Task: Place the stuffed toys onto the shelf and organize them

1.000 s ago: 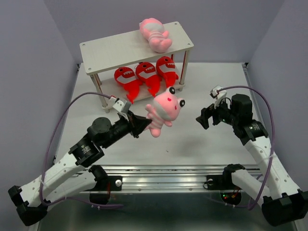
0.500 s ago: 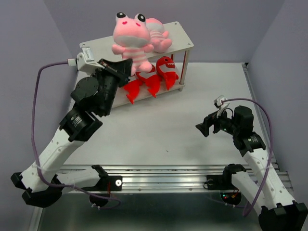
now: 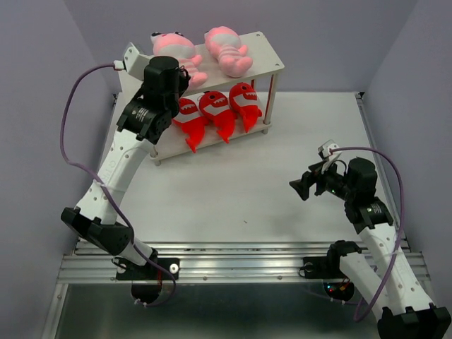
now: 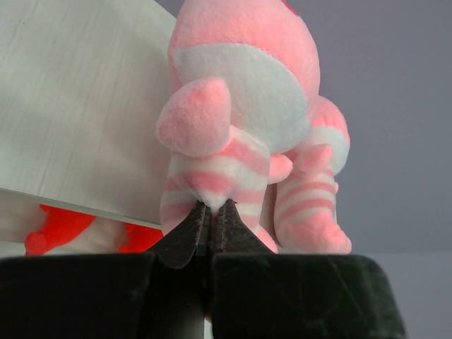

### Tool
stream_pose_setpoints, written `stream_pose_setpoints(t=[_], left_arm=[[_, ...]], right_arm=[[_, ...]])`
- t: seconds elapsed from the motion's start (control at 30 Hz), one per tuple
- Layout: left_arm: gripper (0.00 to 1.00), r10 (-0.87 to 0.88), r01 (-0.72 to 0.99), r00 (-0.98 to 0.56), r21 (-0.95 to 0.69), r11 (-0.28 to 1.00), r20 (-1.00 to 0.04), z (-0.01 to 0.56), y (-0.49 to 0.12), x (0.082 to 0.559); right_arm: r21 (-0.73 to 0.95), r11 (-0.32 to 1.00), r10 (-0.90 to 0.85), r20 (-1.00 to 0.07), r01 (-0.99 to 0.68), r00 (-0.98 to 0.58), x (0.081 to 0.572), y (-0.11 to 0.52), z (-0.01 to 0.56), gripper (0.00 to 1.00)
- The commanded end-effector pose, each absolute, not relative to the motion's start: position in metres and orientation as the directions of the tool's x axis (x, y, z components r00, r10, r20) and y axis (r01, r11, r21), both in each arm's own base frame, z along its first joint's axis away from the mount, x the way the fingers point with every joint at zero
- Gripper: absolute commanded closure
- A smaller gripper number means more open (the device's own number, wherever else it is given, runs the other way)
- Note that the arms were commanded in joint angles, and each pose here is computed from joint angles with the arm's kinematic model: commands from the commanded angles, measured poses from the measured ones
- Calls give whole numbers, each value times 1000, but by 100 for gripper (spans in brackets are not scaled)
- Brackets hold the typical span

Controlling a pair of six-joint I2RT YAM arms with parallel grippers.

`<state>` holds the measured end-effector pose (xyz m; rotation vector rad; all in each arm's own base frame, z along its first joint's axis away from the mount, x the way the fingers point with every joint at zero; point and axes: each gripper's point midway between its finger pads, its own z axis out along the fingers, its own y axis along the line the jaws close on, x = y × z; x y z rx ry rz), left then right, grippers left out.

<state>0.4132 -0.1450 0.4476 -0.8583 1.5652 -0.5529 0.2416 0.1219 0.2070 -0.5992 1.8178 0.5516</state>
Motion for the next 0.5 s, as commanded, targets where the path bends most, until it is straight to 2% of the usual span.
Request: stream_pose_setpoints(t=[0.0,0.23,0.47], left_arm=[[100,-836,-173,35,-827,535,-548,479,-131,415],[100,-845,-203,-36,-823,530,-534,452,-140,434],[100,-854,-204,-55,-831,517,-518,449,-145,438]], right_arm=[[33,770,-131,-969,-637,-209,248,120,220,0],[27,772,-134,-970,-635,-203,249,119,220,0],[23,779,-135,-970,-627,-203,250,116,220,0]])
